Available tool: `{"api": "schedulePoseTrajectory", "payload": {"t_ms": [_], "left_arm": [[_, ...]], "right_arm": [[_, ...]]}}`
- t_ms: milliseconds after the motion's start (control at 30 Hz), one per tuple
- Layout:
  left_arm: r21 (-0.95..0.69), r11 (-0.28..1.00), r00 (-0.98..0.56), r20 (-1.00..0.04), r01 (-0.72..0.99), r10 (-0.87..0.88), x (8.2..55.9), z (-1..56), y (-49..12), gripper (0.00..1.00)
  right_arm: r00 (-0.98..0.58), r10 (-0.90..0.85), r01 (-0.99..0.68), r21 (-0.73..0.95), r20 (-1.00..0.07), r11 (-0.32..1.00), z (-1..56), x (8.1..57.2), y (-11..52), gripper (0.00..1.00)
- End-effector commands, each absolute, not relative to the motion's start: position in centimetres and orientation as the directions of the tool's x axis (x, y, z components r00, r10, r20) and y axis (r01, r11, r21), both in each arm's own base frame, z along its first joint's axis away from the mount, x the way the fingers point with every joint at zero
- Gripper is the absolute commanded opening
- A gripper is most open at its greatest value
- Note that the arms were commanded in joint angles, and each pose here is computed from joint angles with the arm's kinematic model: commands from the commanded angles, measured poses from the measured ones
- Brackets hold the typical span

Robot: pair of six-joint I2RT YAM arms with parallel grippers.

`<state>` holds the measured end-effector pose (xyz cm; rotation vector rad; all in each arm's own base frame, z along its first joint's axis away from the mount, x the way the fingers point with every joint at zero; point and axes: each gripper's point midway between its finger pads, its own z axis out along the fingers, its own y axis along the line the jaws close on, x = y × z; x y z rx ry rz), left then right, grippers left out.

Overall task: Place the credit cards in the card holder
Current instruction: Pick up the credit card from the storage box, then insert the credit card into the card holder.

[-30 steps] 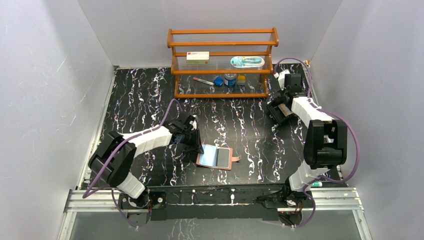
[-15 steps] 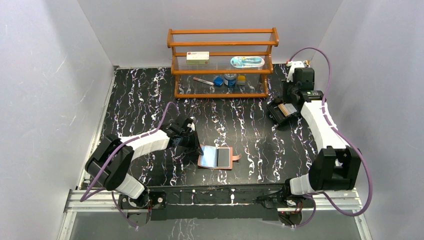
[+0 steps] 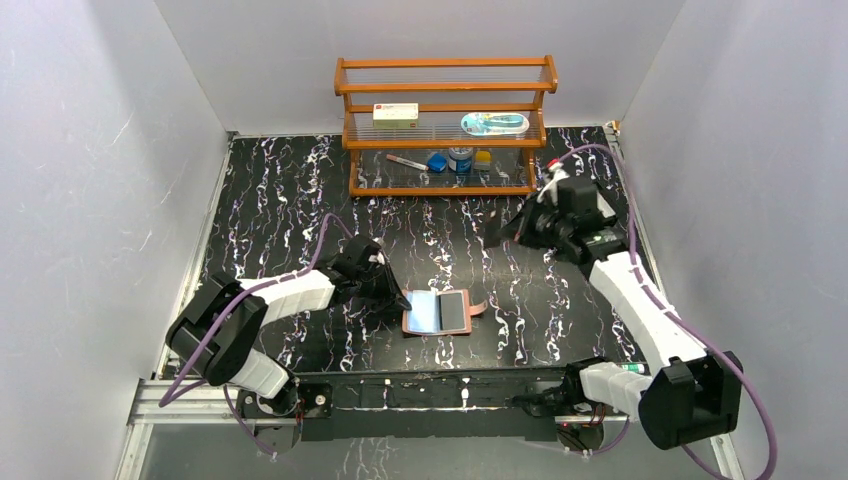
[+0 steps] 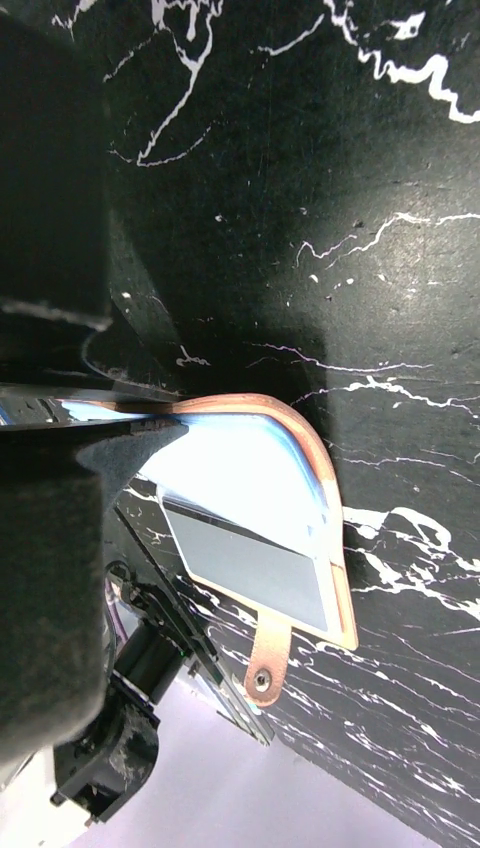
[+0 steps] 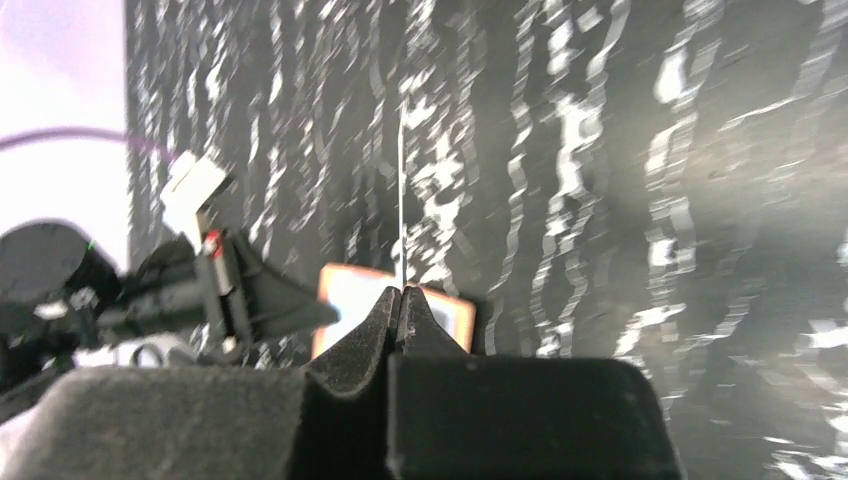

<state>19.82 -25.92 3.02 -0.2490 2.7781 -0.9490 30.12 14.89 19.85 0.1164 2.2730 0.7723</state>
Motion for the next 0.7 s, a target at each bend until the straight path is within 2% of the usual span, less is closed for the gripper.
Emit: {"api": "schedulePoseTrajectory", "payload": {"t_ms": [0,167,333,500,667], "left_arm": [[-0.685,0.72,-0.945,-0.152,-0.11,-0.289,21.1,5.0,-26.8,0.0],[-0.681,0.721,-0.932,-0.169,-0.124,-0.321,21.4,4.8,-26.4,0.0],[-0.655,0.745,-0.945,-0.15,-0.124,-0.289,20.6,3.9,-26.0,0.2],[-0.633,0.768,-0.947,-0.179,-0.096,-0.266,20.1,3.8,-25.1,0.35],[-0.607,0.792,-0.95,-0.203,-0.067,-0.237,19.6,3.5,-24.3,0.34]], "right_arm": [[-0.797,0.34,-0.167,0.723,-0.499,0.67,20.3,27.0,20.9,0.0],[-0.847,0.317,-0.159,0.772,-0.427,0.615,17.5,23.4,24.7,0.0],[-0.883,0.29,-0.122,0.776,-0.37,0.619,13.5,20.8,27.1,0.0],[-0.908,0.224,-0.132,0.75,-0.353,0.648,10.2,19.6,27.7,0.0],[-0.93,0.163,-0.149,0.745,-0.329,0.65,7.5,18.8,28.0,0.0]]}}
